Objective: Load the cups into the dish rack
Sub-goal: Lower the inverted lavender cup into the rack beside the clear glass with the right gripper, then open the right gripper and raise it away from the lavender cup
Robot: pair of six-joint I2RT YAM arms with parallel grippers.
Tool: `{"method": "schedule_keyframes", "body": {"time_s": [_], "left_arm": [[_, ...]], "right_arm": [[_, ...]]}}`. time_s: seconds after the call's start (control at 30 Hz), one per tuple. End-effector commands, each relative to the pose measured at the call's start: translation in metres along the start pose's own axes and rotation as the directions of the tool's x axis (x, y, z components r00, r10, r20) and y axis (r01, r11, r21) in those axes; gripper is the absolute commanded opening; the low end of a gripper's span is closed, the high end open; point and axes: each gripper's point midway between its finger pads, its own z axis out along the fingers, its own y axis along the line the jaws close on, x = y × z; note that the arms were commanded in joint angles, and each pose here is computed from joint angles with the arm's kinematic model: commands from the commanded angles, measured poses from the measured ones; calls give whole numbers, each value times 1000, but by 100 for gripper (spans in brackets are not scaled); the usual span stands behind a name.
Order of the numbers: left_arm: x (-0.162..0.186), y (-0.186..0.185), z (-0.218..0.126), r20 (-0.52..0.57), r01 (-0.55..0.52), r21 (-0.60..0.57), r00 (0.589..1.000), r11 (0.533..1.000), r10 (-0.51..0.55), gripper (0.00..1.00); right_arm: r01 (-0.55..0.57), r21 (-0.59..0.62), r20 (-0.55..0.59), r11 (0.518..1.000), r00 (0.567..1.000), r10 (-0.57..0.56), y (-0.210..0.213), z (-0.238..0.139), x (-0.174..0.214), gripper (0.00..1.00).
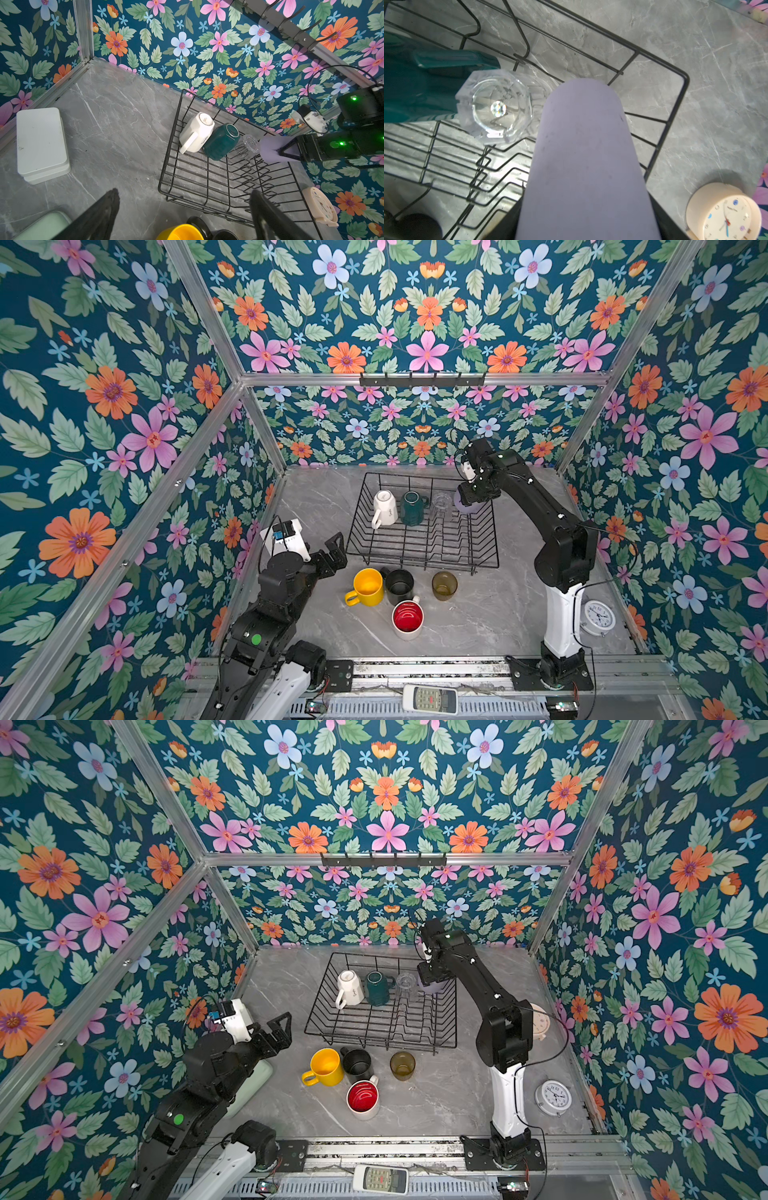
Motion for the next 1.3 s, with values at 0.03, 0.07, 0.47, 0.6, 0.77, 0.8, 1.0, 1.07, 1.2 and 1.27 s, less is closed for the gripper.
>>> {"method": "schedule_keyframes", "body": {"time_s": [0.03,0.07,0.47,0.6,0.77,0.8,1.0,1.07,1.2,1.27], "left_arm": [[-2,2,-2,9,8,-12,1000,1000,-8,100],[-2,2,-2,9,8,-13,1000,1000,-8,100],[0,4,-1,2,5,-20,1000,1000,-5,100],[0,4,-2,0,5,-20,1000,1000,-5,100],[1,5,-3,-3,4,-24,1000,1000,-4,100],[1,5,-3,-3,3,-24,1000,1000,-3,100],[2,6,-3,-7,3,-27,1000,1000,-4,100],[2,6,-3,-8,3,-28,1000,1000,-4,100],[3,6,-3,-10,4,-29,1000,1000,-4,100],[3,7,-3,-11,3,-29,1000,1000,-3,100]], "right_arm": [[22,33,-48,999,999,-20,-5,10,4,0],[23,35,-52,999,998,-21,-4,13,4,0],[35,45,-117,998,993,-29,-5,43,7,0],[33,47,-137,998,990,-26,-6,51,9,8],[32,39,-149,999,988,-25,-4,57,11,33],[30,31,-150,999,988,-25,-3,57,11,37],[27,5,-147,1000,989,-26,2,58,11,60],[27,3,-146,1000,989,-26,2,57,11,64],[29,1,-145,1000,989,-28,2,56,11,72],[28,3,-142,1000,989,-28,2,54,11,74]]}}
